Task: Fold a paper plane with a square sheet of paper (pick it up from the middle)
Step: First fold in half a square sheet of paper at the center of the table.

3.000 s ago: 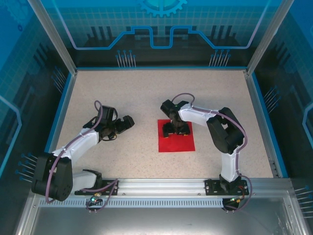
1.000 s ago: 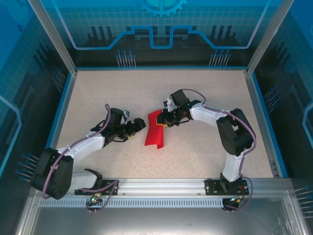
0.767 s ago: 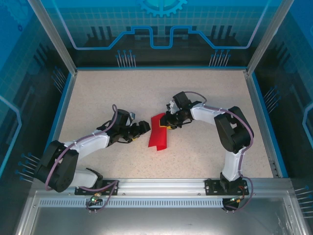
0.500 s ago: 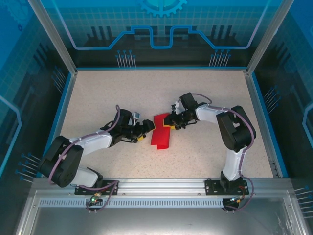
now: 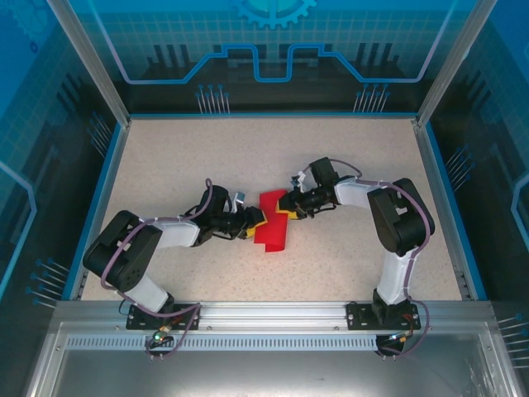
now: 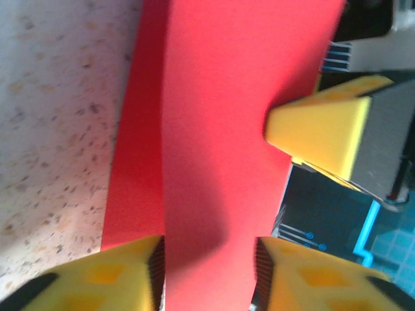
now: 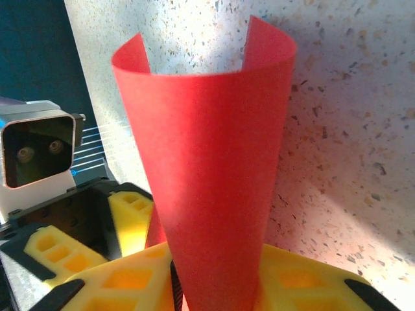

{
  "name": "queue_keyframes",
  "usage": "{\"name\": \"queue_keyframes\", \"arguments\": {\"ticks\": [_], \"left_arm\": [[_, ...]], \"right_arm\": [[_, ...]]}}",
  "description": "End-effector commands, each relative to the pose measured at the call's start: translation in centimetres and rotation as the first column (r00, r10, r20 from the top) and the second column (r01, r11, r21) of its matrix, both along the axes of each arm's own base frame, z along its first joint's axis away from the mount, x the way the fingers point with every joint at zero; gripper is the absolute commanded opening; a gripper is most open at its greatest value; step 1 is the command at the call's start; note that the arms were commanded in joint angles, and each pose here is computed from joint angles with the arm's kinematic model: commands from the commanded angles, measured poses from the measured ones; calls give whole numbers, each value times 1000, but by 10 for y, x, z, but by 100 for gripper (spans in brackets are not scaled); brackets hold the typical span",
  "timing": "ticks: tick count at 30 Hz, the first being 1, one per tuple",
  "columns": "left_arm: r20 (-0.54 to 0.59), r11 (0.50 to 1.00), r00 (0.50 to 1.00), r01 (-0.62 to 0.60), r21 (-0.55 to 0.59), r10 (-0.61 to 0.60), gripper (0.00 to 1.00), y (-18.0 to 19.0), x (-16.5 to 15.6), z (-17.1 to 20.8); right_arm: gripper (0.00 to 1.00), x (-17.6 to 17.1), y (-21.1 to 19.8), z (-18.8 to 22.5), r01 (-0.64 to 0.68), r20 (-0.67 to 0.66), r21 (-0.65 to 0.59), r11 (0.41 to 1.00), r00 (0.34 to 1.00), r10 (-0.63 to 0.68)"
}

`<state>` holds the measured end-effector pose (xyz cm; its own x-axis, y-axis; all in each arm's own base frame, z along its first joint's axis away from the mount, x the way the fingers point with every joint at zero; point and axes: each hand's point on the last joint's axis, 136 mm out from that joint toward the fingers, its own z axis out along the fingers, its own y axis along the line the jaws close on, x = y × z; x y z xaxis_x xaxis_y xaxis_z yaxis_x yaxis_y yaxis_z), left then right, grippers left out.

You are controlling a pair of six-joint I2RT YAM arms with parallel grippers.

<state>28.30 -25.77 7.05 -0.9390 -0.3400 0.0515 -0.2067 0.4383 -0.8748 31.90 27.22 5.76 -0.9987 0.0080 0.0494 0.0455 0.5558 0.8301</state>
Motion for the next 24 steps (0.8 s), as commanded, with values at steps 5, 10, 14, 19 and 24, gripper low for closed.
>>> {"name": "queue_keyframes", "arguments": {"ticks": [5, 10, 14, 19, 24], "left_arm": [[77, 998, 997, 25, -66, -20, 12, -9, 0, 17], [117, 998, 992, 48, -40, -43, 1, -16, 0, 26], [147, 997, 986, 81, -9, -78, 1, -27, -3, 33], [183, 990, 973, 143, 9, -142, 2, -49, -7, 40], [176, 976, 960, 211, 49, -216, 1, -72, -12, 29]], "right_arm": [[35, 0, -14, 4, 28, -14, 9, 1000, 1000, -28], [63, -3, -29, 18, 27, 56, -69, 997, 998, -23], [78, -2, -67, 25, 106, 106, -262, 959, 991, -81], [84, -8, -99, 27, 209, 164, -352, 912, 973, -160], [84, -15, -118, 22, 288, 177, -407, 867, 956, -235]]}}
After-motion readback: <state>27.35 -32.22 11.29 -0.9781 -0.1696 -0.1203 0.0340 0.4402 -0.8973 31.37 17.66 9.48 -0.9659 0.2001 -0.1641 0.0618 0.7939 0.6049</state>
